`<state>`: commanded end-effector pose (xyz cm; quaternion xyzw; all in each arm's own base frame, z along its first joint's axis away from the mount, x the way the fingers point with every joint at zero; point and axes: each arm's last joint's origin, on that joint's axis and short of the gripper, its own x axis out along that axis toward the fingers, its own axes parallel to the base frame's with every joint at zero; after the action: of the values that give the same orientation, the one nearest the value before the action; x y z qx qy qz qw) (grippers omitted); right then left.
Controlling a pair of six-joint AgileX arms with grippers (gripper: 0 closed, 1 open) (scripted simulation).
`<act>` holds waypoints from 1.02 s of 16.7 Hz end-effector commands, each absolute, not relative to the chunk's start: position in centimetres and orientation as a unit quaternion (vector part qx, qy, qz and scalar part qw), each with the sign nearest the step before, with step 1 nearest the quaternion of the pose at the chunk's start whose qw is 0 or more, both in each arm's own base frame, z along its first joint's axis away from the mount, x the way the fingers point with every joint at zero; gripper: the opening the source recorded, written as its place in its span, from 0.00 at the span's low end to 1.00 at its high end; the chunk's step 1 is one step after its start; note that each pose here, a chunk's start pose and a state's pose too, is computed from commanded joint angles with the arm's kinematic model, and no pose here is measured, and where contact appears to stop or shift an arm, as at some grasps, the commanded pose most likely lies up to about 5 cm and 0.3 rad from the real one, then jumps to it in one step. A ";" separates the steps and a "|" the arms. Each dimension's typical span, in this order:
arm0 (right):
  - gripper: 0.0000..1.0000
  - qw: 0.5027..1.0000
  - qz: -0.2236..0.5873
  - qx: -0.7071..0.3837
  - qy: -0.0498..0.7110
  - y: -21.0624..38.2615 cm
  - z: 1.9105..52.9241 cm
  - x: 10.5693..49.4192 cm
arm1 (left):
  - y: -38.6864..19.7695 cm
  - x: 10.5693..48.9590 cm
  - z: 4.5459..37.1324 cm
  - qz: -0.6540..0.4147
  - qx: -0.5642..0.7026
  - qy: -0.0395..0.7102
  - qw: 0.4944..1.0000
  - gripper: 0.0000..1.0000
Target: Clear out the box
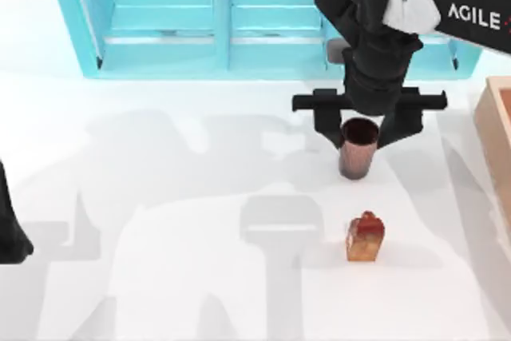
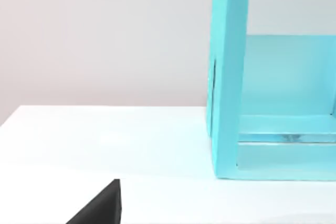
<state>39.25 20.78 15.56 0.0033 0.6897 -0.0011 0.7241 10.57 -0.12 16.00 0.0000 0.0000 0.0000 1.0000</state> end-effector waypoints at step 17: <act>1.00 0.724 -0.001 0.003 0.690 20.8 15.6 39.3 | -0.1 10.6 16.0 0.000 0.000 0.000 1.000 1.00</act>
<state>39.25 20.78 15.56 0.0033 0.6897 -0.0011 0.7241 10.57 -0.12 16.00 0.0000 0.0000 0.0000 1.0000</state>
